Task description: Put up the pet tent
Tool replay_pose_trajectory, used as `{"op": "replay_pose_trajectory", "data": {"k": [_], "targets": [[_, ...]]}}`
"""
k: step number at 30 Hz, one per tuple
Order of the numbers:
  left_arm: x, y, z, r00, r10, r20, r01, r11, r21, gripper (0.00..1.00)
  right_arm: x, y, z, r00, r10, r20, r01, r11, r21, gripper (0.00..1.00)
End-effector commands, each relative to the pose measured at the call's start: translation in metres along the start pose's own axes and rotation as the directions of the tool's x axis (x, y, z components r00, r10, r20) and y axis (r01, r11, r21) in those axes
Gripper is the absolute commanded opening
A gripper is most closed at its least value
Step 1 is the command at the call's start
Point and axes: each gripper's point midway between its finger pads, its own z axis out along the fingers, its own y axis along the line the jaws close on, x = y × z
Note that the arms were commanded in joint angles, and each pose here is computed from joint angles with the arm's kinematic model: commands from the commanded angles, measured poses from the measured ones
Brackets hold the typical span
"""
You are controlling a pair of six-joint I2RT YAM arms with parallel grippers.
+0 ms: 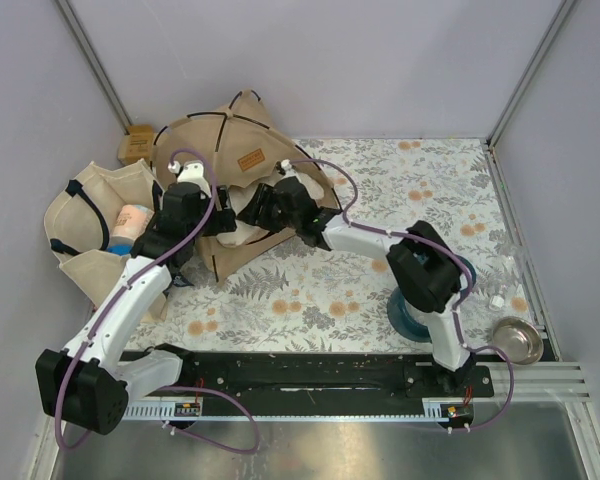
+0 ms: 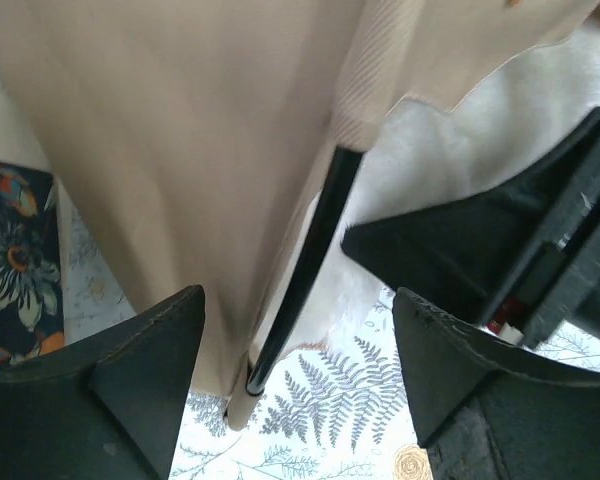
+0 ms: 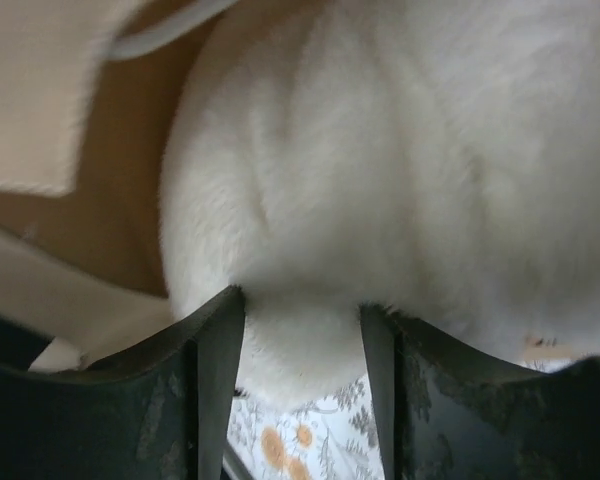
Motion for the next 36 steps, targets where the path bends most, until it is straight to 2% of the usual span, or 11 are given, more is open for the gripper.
{"op": "replay_pose_trajectory", "data": {"k": [1,4,6,11,14,15,20,25,28,30,36], "targets": [[0.008,0.019,-0.007,0.999,-0.043,-0.002,0.043,0.994,-0.105,0.78,0.004,-0.008,0.028,1.000,0.018,-0.009,-0.018,1.000,0.026,0.55],[0.020,0.021,-0.006,0.997,-0.071,-0.034,0.067,0.991,-0.115,0.72,0.010,-0.023,0.040,0.999,0.033,-0.017,-0.032,0.997,0.070,0.52],[0.029,0.021,-0.005,0.995,-0.081,-0.063,0.073,0.990,-0.119,0.64,0.015,-0.031,0.045,0.999,0.043,-0.026,-0.040,0.994,0.099,0.50],[0.042,0.021,0.000,0.990,-0.067,-0.127,0.052,0.992,-0.118,0.31,0.020,-0.043,0.058,0.997,0.064,-0.034,-0.058,0.988,0.144,0.47],[0.036,0.006,-0.004,0.991,-0.008,-0.133,0.006,1.000,-0.017,0.03,0.020,-0.041,0.061,0.996,0.078,-0.035,-0.072,0.987,0.144,0.47],[0.032,0.000,-0.006,0.992,0.002,-0.124,0.000,1.000,0.015,0.00,0.018,-0.038,0.062,0.996,0.083,-0.033,-0.078,0.988,0.136,0.47],[0.016,-0.035,-0.025,0.994,0.050,-0.096,-0.027,0.974,0.223,0.00,0.007,-0.013,0.064,0.992,0.120,-0.031,-0.117,0.990,0.078,0.47],[0.012,-0.030,-0.024,0.995,0.050,-0.081,-0.033,0.981,0.192,0.00,0.019,-0.034,0.056,0.995,0.082,-0.057,-0.075,0.989,0.127,0.49],[0.010,-0.028,-0.024,0.996,0.046,-0.074,-0.032,0.983,0.181,0.00,0.029,-0.066,0.033,0.996,0.039,-0.081,-0.020,0.975,0.221,0.57],[0.009,-0.027,-0.024,0.997,0.039,-0.068,-0.027,0.984,0.175,0.00,0.017,-0.078,0.015,0.999,0.016,-0.050,-0.002,0.966,0.259,0.64],[0.016,-0.025,-0.021,0.996,0.027,-0.080,-0.013,0.986,0.167,0.00,-0.046,-0.060,-0.043,0.993,-0.074,0.092,0.050,0.969,0.241,0.81]]}}
